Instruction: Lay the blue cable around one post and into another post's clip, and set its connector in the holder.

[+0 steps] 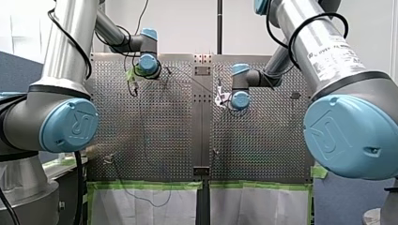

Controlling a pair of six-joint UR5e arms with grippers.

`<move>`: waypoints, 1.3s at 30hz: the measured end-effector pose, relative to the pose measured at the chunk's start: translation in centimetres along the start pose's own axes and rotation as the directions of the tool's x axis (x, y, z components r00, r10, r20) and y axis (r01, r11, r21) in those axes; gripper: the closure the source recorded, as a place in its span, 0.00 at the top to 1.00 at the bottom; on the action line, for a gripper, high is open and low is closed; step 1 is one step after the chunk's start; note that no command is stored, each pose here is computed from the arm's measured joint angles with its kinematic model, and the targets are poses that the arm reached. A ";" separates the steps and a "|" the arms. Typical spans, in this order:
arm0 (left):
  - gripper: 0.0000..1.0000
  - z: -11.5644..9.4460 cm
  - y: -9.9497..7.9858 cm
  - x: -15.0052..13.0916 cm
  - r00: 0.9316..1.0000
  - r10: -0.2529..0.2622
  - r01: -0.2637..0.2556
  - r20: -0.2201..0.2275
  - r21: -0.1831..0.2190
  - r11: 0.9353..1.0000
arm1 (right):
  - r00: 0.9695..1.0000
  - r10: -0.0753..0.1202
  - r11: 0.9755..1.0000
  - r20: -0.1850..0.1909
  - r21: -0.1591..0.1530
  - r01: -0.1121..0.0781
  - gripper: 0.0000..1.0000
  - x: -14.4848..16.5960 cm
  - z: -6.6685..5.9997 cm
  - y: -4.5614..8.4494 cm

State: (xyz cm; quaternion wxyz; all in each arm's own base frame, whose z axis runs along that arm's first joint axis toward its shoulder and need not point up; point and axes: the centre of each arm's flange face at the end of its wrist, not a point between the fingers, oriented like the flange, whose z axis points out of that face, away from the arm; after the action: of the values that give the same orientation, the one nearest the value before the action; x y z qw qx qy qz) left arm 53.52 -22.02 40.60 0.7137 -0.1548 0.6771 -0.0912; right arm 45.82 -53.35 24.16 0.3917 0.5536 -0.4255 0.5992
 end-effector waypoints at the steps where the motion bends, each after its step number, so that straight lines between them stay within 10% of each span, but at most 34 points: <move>1: 1.00 0.0 0.0 0.0 1.000 0.000 0.000 0.000 0.001 1.000 | 1.000 0.002 1.000 0.001 -0.003 -0.002 0.00 -0.3 0.1 0.4; 12: 1.00 -0.1 -0.1 0.0 1.000 0.000 0.000 -0.001 0.004 1.000 | 0.998 0.005 0.996 0.055 -0.088 0.000 0.00 -7.1 0.3 7.0; 19: 1.00 -0.1 -0.2 0.0 1.000 0.002 -0.002 -0.001 0.005 1.000 | 0.994 0.006 0.992 0.108 -0.129 0.008 0.00 -12.5 -1.1 8.8; 28: 1.00 0.0 -0.1 0.0 1.000 0.003 -0.003 0.000 0.005 1.000 | 0.985 0.019 0.988 0.171 -0.157 0.008 0.00 -18.9 -3.9 9.7; 39: 1.00 0.0 -0.1 0.0 1.000 0.004 -0.004 0.000 0.003 1.000 | 0.969 0.035 0.975 0.244 -0.220 0.021 0.00 -25.9 -8.2 11.4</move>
State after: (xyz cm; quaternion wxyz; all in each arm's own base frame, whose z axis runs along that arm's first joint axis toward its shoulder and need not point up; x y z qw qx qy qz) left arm 53.51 -22.09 40.61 0.7141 -0.1523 0.6772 -0.0908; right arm 34.46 -49.39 -2.72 0.3929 0.5752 -0.5369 0.4760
